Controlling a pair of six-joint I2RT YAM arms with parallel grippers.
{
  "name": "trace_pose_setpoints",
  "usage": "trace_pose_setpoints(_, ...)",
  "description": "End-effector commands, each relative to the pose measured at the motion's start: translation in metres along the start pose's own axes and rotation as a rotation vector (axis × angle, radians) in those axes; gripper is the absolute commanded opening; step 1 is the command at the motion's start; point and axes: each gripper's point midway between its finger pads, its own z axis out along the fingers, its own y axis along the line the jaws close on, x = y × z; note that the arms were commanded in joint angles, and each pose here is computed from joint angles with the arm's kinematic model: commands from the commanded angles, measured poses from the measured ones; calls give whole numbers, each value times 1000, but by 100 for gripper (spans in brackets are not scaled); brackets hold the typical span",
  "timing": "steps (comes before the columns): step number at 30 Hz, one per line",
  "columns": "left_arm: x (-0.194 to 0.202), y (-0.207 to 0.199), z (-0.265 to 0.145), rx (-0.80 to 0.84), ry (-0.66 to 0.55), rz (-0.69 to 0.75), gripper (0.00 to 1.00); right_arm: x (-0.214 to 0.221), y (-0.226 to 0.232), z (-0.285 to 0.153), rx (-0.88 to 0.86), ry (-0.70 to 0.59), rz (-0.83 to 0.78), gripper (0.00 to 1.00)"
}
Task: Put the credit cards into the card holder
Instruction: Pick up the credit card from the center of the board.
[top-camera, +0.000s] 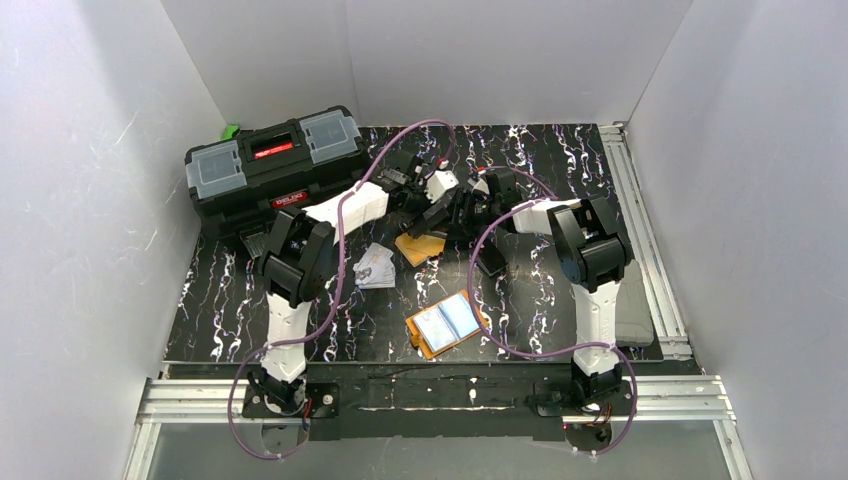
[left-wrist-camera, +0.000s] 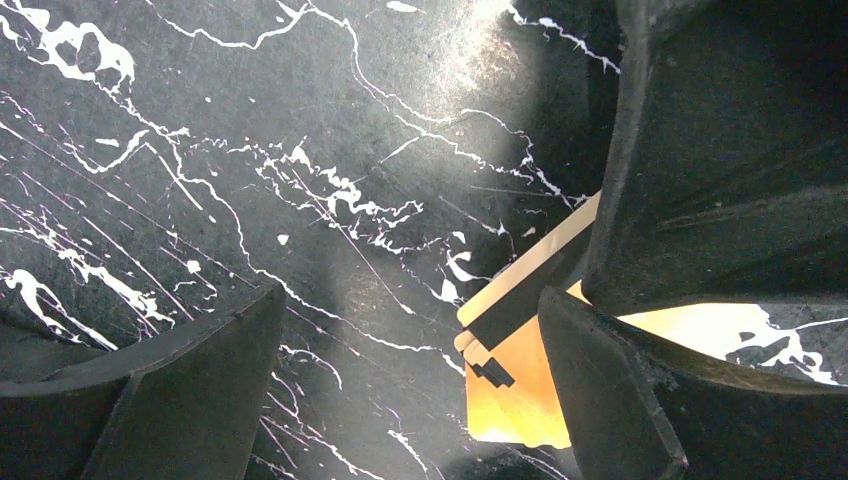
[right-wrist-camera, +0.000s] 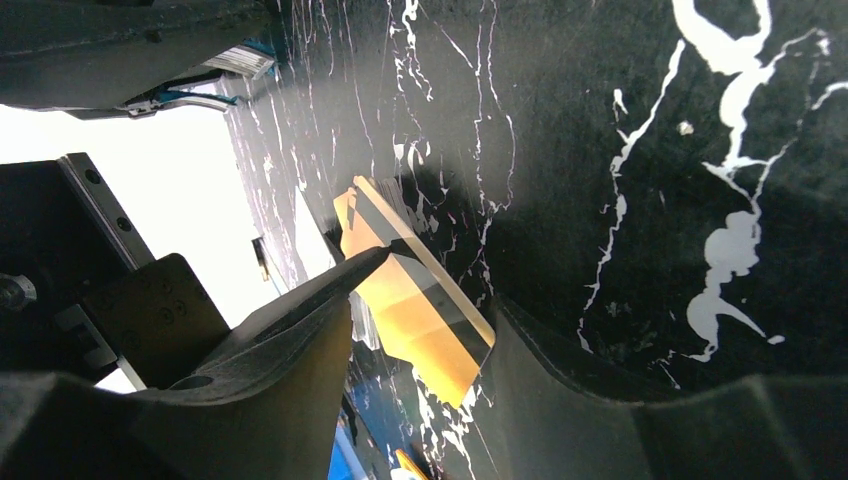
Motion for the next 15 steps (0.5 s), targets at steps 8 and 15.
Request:
trace_pose_setpoints(8,-19,7,-31,-12,-37,-34,98,8,-11,-6,43,-10,7,44)
trace_pose_setpoints(15,-1,-2,-59,20,-18,-49,98,6,-9,-10,45,-24,-1,30)
